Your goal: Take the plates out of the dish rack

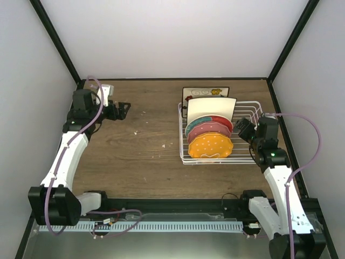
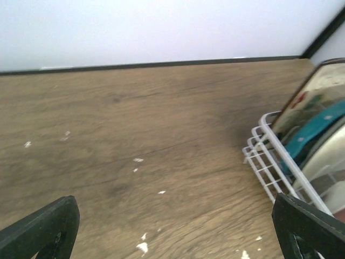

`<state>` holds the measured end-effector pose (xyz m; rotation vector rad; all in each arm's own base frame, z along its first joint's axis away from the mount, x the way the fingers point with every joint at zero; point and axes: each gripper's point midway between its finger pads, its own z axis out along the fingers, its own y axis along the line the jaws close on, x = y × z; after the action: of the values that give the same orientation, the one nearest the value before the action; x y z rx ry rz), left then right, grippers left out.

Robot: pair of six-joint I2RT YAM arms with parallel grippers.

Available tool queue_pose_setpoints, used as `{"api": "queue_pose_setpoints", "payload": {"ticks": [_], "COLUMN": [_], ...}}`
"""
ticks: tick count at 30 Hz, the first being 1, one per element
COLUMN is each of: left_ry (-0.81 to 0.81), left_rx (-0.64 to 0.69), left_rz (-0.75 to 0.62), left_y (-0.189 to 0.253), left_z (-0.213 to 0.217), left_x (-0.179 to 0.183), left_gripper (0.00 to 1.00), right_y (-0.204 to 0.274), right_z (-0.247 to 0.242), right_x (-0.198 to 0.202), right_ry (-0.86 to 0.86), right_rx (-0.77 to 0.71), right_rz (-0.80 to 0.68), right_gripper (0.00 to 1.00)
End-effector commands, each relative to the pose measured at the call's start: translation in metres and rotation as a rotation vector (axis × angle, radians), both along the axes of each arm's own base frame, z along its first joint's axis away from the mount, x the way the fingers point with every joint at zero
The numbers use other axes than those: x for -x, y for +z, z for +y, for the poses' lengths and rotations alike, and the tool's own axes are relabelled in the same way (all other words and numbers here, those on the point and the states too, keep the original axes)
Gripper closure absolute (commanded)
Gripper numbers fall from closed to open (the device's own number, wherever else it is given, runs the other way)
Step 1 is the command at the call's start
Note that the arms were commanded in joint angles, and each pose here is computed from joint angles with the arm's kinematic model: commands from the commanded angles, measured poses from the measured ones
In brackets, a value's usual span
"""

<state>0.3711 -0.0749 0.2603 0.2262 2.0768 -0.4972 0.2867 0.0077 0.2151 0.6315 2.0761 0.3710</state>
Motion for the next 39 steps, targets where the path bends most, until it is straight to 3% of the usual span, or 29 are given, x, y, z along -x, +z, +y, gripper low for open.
{"api": "queue_pose_setpoints", "payload": {"ticks": [1, 6, 13, 18, 24, 28, 39], "left_ry": [-0.186, -0.476, -0.828, -0.991, -1.077, -1.09, -1.108], "left_rx": [-0.003, -0.085, -0.171, -0.252, -0.311, -0.337, -0.364], "left_rz": [-0.082, -0.146, -0.207, -0.272, -0.367, -0.382, -0.359], "left_y": [0.035, 0.057, 0.061, 0.049, 0.04, 0.027, -0.008], "left_z": [-0.043, -0.117, -0.214, -0.271, -0.316, -0.336, -0.372], "left_x": [0.007, 0.036, 0.083, 0.109, 0.124, 0.121, 0.11], "left_gripper": [0.0, 0.02, 0.07, 0.14, 0.3, 0.35, 0.39], "right_y": [0.021, 0.029, 0.051, 0.058, 0.062, 0.062, 0.067], "right_z": [-0.002, -0.003, 0.001, 0.001, -0.002, -0.002, -0.003], "right_x": [0.0, 0.007, 0.01, 0.013, 0.022, 0.025, 0.039], "right_ry": [0.027, 0.075, 0.074, 0.062, 0.057, 0.062, 0.079], "right_rx": [0.054, 0.146, 0.1, 0.083, 0.106, 0.114, 0.157], "right_rz": [-0.056, -0.078, -0.136, -0.159, -0.167, -0.16, -0.174], "right_gripper": [0.0, 0.0, 0.0, 0.0, 0.0, 0.0, 0.0]}}
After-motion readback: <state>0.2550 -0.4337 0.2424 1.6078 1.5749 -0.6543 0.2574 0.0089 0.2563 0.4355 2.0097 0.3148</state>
